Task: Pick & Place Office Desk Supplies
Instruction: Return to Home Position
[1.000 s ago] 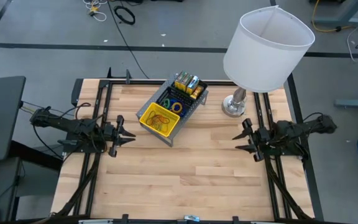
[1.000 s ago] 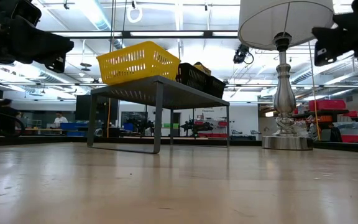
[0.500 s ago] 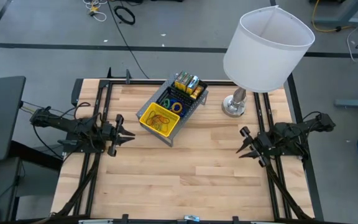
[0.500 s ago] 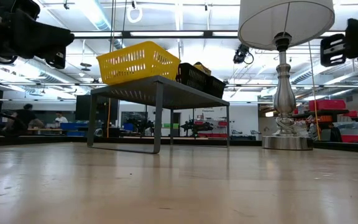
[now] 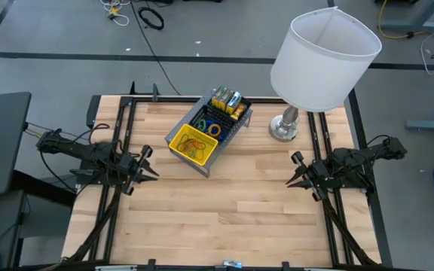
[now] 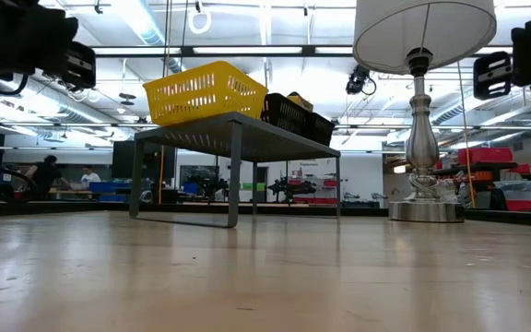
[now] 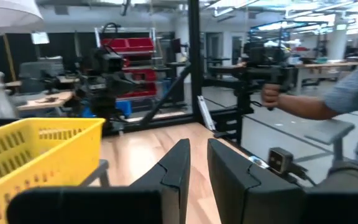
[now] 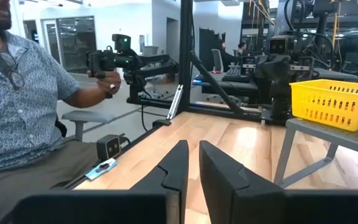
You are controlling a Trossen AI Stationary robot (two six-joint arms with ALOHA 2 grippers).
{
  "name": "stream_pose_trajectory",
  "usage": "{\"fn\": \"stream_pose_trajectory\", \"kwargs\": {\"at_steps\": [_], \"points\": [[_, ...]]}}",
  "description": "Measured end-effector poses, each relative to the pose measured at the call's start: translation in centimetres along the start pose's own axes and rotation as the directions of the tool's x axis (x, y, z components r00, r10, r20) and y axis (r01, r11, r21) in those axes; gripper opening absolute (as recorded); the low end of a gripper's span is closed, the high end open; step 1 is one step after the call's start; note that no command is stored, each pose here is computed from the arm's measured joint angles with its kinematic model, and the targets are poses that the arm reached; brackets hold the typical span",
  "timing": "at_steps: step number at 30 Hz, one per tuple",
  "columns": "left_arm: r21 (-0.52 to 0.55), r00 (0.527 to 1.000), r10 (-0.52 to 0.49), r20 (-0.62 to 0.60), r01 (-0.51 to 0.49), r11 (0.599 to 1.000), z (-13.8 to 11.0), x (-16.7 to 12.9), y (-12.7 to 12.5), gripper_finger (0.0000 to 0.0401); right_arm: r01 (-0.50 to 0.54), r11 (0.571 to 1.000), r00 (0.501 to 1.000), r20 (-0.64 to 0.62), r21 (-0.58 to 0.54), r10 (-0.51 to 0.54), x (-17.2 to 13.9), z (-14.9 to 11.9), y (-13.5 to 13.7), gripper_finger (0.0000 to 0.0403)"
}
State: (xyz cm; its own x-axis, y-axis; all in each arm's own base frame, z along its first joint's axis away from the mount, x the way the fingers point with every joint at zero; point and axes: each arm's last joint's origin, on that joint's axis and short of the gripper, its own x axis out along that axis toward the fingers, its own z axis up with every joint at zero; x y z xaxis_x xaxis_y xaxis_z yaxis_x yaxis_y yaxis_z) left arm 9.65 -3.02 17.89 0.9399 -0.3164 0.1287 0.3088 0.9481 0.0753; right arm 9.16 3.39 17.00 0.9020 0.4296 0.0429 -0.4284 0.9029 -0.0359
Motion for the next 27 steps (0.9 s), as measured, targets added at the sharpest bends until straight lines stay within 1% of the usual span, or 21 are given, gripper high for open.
{"fn": "stream_pose_trajectory", "kwargs": {"at_steps": [3, 7, 9, 14, 17, 20, 23, 27], "points": [[0.003, 1.000, 0.003, 0.002, -0.003, 1.000, 0.02, 0.00, 0.01, 0.0062, 0.001, 1.000, 1.000, 0.000, 0.022, -0.001, 0.00, 0.00, 0.00, 0.0035], [0.004, 0.998, -0.056, 0.008, 0.056, 0.998, 0.05, 0.00, -0.16, 0.0062, 0.001, 1.000, 1.000, -0.007, 0.027, 0.000, 0.00, -0.07, 0.00, 0.0024], [0.007, 0.998, -0.067, 0.008, 0.067, 0.998, 0.05, -0.01, -0.19, 0.0062, 0.000, 1.000, 1.000, -0.019, 0.028, 0.000, 0.00, -0.19, 0.00, 0.0019], [0.005, 0.998, -0.071, 0.000, 0.071, 0.997, -0.04, 0.00, -0.21, 0.0062, 0.000, 1.000, 1.000, -0.021, 0.017, 0.000, 0.00, -0.21, 0.00, 0.0010], [-0.001, 0.996, -0.091, -0.019, 0.091, 0.996, -0.23, -0.01, -0.27, 0.0062, 0.000, 1.000, 1.000, -0.022, 0.006, 0.001, 0.00, -0.21, 0.01, 0.0010], [-0.019, 0.994, -0.109, -0.017, 0.109, 0.994, -0.22, -0.02, -0.33, 0.0062, 0.001, 1.000, 1.000, -0.005, -0.025, -0.001, 0.00, -0.05, 0.00, 0.0009], [-0.038, 0.994, -0.107, -0.013, 0.106, 0.994, -0.18, -0.01, -0.32, 0.0062, 0.046, 0.998, 0.999, 0.003, -0.031, -0.046, 0.00, 0.03, -0.14, 0.0009], [-0.086, 0.994, -0.103, 0.021, 0.105, 0.991, 0.15, -0.01, -0.29, 0.0062, 0.064, 0.998, 0.998, -0.001, -0.031, -0.064, 0.00, -0.01, -0.19, 0.0009]]}}
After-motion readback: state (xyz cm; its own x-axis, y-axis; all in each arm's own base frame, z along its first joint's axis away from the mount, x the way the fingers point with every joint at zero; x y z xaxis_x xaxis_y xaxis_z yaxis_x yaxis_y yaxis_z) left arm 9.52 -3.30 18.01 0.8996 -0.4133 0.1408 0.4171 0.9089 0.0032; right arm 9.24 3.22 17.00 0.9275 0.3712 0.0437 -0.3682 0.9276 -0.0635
